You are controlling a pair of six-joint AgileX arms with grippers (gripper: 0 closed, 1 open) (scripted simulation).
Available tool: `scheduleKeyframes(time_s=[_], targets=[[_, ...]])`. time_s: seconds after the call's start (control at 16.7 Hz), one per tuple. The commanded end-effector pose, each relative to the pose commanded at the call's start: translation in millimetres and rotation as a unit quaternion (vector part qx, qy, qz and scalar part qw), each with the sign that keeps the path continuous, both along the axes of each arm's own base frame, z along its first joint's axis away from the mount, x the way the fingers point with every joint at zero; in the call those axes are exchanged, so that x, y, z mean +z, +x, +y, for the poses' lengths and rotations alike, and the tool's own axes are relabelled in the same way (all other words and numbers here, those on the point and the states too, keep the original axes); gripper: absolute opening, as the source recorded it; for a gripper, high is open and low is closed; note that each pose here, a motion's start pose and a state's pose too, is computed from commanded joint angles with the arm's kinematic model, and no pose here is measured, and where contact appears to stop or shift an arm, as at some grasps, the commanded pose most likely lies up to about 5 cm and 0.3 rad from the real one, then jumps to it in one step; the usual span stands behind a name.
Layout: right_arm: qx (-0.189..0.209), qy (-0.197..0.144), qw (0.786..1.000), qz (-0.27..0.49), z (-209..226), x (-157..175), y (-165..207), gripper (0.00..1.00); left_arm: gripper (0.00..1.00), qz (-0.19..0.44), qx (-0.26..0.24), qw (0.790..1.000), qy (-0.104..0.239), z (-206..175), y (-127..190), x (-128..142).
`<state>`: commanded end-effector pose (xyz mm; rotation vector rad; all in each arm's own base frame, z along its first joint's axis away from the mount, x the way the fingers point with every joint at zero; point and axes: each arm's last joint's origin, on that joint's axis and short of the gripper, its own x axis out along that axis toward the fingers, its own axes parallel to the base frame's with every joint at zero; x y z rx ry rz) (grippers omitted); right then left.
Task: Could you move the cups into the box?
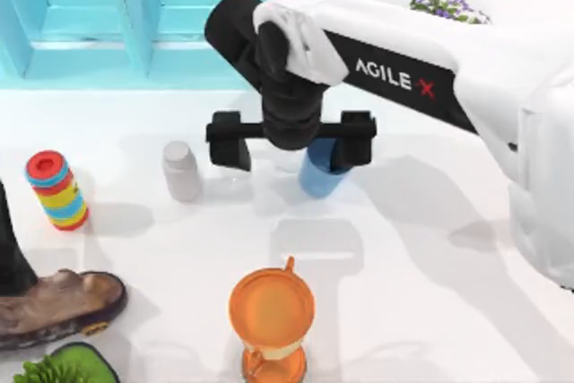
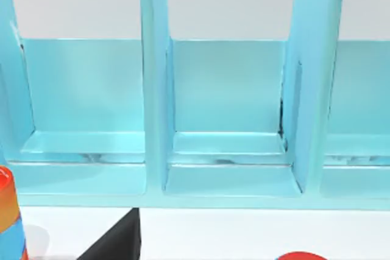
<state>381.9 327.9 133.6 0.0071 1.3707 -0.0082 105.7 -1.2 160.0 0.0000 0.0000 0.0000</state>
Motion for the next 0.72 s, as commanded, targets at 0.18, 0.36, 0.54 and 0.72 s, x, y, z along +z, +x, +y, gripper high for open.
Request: scheduleKeyframes(time_s=[0.18, 0.36, 0.54, 0.72], targets=[[0.0, 0.0, 1.0, 0.0, 0.0, 0.0, 0.0, 1.0, 1.0, 0.0, 0.0, 1.0, 0.0, 0.0, 0.0, 0.0], [0.0, 0.0, 1.0, 0.0, 0.0, 0.0, 0.0, 0.77, 1.0, 0.0, 0.0, 1.0, 0.0, 0.0, 0.0, 0.0], [0.0, 0.0, 1.0, 0.0, 0.0, 0.0, 0.0, 0.55, 1.0, 0.0, 0.0, 1.0, 0.0, 0.0, 0.0, 0.0], [0.0, 0.0, 1.0, 0.0, 0.0, 0.0, 0.0, 0.32, 1.0, 0.0, 0.0, 1.0, 0.0, 0.0, 0.0, 0.0]])
